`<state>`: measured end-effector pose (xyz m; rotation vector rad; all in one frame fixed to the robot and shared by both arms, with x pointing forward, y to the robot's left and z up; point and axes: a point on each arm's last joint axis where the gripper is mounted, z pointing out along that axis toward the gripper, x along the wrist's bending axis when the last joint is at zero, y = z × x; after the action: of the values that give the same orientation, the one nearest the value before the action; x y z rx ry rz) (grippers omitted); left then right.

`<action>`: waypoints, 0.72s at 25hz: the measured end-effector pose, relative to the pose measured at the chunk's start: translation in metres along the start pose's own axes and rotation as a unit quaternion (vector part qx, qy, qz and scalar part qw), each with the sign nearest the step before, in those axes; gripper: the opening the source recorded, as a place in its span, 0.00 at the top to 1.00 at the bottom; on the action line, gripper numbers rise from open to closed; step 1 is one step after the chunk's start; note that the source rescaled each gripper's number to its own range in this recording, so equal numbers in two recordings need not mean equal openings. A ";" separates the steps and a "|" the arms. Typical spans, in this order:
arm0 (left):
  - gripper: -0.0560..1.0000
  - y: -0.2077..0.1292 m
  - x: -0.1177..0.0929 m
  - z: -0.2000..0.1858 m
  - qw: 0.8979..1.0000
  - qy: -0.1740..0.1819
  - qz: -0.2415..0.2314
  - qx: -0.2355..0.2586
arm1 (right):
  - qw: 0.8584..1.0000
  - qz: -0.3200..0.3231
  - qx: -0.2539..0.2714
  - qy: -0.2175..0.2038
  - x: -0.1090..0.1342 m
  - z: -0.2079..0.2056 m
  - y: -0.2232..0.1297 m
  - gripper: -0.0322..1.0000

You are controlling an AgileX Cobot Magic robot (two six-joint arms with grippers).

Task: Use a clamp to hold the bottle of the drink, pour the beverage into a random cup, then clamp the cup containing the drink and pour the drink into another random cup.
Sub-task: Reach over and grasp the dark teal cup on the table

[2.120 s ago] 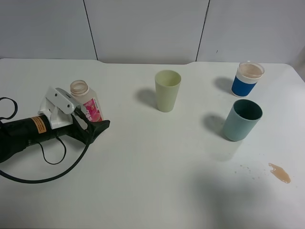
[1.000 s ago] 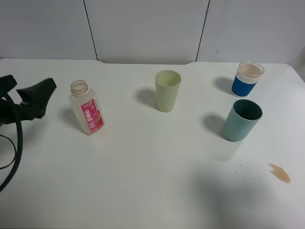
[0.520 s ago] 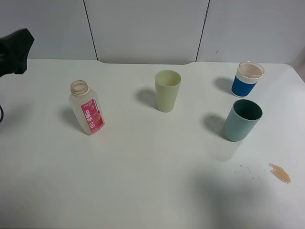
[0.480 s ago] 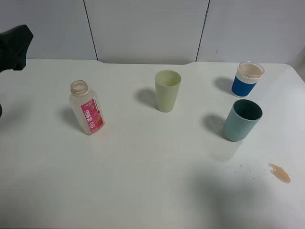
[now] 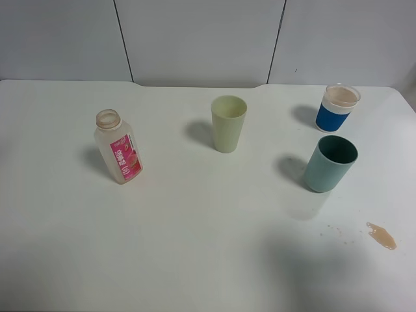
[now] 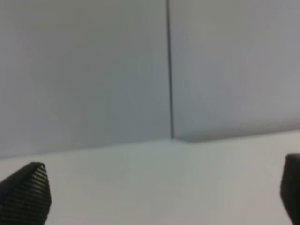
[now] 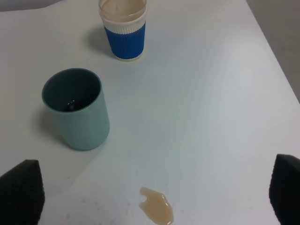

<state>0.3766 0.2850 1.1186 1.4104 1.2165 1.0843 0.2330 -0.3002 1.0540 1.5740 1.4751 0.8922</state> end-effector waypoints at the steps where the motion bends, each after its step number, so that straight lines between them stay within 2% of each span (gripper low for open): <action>1: 0.00 0.003 0.002 -0.010 1.000 0.006 0.005 0.005 | 1.000 0.000 0.000 0.000 0.000 0.000 0.000 0.14; 7: 0.00 -0.002 0.009 -0.064 0.998 0.038 0.011 0.044 | 1.000 0.000 0.000 0.000 0.000 0.000 0.000 0.14; 12: 0.00 -0.011 0.012 -0.108 0.999 0.051 0.002 0.015 | 1.000 0.000 0.000 0.000 0.000 0.000 0.000 0.14; 18: 0.00 -0.028 0.015 -0.137 0.997 0.063 -0.013 0.032 | 1.000 0.000 0.000 0.000 0.000 0.000 0.000 0.14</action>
<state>0.2395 0.3159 1.1134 1.3869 1.3666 1.1390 0.2330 -0.3002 1.0540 1.5740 1.4751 0.8922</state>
